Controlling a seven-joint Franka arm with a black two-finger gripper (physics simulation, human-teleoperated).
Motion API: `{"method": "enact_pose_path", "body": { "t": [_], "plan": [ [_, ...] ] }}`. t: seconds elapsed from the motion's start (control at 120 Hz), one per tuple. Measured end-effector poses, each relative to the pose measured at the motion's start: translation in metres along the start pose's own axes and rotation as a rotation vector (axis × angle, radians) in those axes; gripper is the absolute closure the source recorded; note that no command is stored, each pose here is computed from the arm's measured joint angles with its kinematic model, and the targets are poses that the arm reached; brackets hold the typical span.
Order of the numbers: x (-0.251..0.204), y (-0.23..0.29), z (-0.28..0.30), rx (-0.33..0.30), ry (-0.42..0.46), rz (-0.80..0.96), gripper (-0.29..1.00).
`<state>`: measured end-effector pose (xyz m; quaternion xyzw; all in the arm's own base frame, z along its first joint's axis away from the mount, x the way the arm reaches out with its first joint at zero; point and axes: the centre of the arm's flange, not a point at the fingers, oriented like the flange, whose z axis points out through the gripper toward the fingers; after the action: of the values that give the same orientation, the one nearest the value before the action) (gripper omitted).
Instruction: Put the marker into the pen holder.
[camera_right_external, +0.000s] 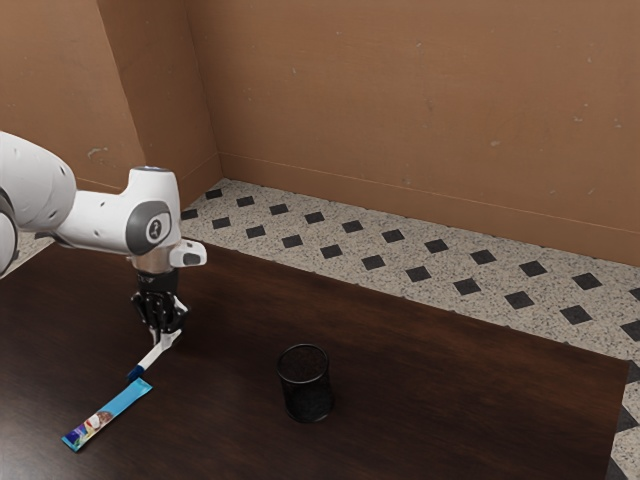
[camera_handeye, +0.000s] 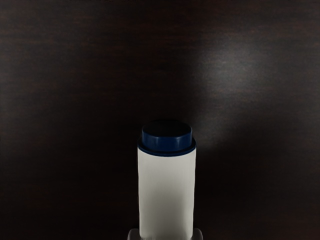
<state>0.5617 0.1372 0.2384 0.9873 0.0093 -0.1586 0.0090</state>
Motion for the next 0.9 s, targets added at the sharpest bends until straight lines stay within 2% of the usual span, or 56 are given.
{"method": "enact_pose_path", "body": {
  "t": [0.1, 0.2, 0.358, 0.467, 0.575, 0.642, 0.758, 0.9],
  "plan": [
    [0.000, 0.000, -0.005, 0.007, 0.011, 0.000, 0.76],
    [-0.005, 0.008, -0.044, 0.046, 0.082, 0.026, 0.78],
    [-0.027, 0.088, -0.129, 0.179, 0.337, 0.207, 0.79],
    [-0.054, 0.139, -0.148, 0.216, 0.535, 0.294, 0.79],
    [-0.092, 0.188, -0.178, 0.206, 0.721, 0.332, 0.79],
    [-0.105, 0.221, -0.184, 0.187, 0.796, 0.355, 0.79],
    [-0.115, 0.263, -0.167, 0.131, 0.851, 0.353, 0.79],
    [-0.115, 0.285, -0.157, 0.063, 0.894, 0.305, 0.79]
  ]
}}
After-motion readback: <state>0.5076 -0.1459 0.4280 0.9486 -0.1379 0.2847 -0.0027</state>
